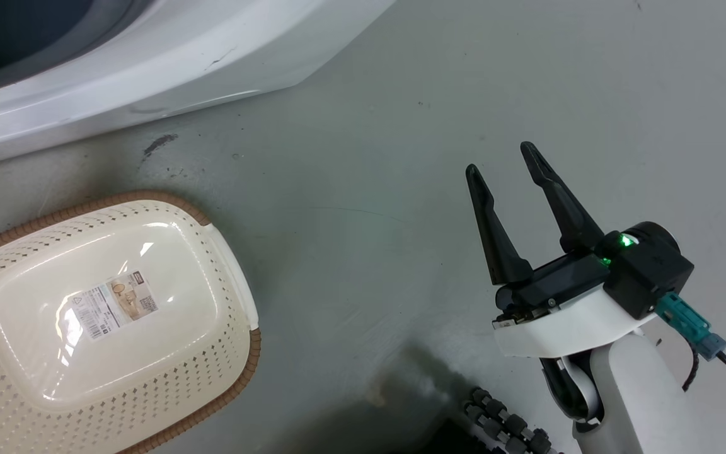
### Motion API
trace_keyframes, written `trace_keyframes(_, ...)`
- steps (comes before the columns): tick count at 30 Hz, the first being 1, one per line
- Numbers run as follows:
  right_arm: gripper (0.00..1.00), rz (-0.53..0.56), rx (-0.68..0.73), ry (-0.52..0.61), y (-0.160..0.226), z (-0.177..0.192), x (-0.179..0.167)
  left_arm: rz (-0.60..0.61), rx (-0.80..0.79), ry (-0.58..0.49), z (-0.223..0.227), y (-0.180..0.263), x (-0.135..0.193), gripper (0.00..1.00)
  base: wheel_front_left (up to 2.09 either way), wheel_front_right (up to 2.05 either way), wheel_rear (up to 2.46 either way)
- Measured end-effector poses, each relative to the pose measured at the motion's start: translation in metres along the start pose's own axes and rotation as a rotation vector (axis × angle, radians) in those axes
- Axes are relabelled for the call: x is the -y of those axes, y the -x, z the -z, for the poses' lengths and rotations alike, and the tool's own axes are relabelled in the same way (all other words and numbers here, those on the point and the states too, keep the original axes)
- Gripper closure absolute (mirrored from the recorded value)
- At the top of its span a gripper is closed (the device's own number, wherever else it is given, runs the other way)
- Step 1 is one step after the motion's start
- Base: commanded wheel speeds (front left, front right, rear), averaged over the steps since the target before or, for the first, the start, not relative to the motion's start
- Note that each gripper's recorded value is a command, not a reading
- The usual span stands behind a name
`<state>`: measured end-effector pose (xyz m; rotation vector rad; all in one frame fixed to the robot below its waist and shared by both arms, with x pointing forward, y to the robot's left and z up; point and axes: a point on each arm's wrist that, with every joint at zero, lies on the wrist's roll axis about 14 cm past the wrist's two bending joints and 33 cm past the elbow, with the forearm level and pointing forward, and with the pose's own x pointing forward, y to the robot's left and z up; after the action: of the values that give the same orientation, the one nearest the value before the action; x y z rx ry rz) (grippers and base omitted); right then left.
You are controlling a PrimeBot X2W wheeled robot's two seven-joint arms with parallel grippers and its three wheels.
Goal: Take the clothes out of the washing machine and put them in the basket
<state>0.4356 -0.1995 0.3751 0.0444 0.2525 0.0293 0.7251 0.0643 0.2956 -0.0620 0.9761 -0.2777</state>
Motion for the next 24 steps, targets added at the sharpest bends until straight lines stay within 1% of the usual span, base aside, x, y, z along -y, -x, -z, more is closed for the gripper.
trace_keyframes(1,0.0,0.0,0.0,-0.001,0.0,0.0,0.0,0.005,0.0,0.009,0.0,0.0,0.001,1.0,0.0,0.0,0.0)
trace_keyframes(5,0.0,-0.001,0.0,-0.008,0.0,0.0,-0.001,0.0,0.053,0.013,-0.006,0.001,0.002,1.0,0.0,0.0,0.0)
trace_keyframes(10,0.0,-0.006,0.013,-0.009,-0.002,-0.005,-0.001,-0.024,0.255,-0.011,-0.036,0.014,-0.001,1.0,0.0,0.0,0.0)
trace_keyframes(13,0.0,0.0,0.026,-0.009,-0.001,-0.01,0.001,-0.028,0.374,-0.037,-0.045,0.025,0.002,1.0,0.0,0.0,0.0)
trace_keyframes(15,0.0,0.006,0.04,-0.008,-0.001,-0.015,0.003,-0.028,0.467,-0.051,-0.054,0.036,0.005,1.0,0.0,0.0,0.0)
trace_keyframes(19,0.0,0.016,0.067,0.0,0.003,-0.026,0.007,-0.04,0.612,-0.076,-0.055,0.061,0.006,1.0,0.0,0.0,0.0)
trace_keyframes(21,0.0,0.019,0.074,0.002,0.004,-0.029,0.007,-0.043,0.641,-0.094,-0.054,0.068,0.007,1.0,0.0,0.0,0.0)
trace_keyframes(22,0.0,0.025,0.083,0.006,0.009,-0.034,0.008,-0.049,0.704,-0.097,-0.053,0.084,0.008,1.0,0.0,0.0,0.0)
trace_keyframes(23,0.0,0.028,0.086,0.004,0.012,-0.035,0.009,-0.053,0.722,-0.111,-0.051,0.091,0.008,1.0,0.0,0.0,0.0)
trace_keyframes(24,0.0,0.03,0.09,0.005,0.015,-0.037,0.009,-0.054,0.749,-0.098,-0.049,0.099,0.007,1.0,0.0,0.0,0.0)
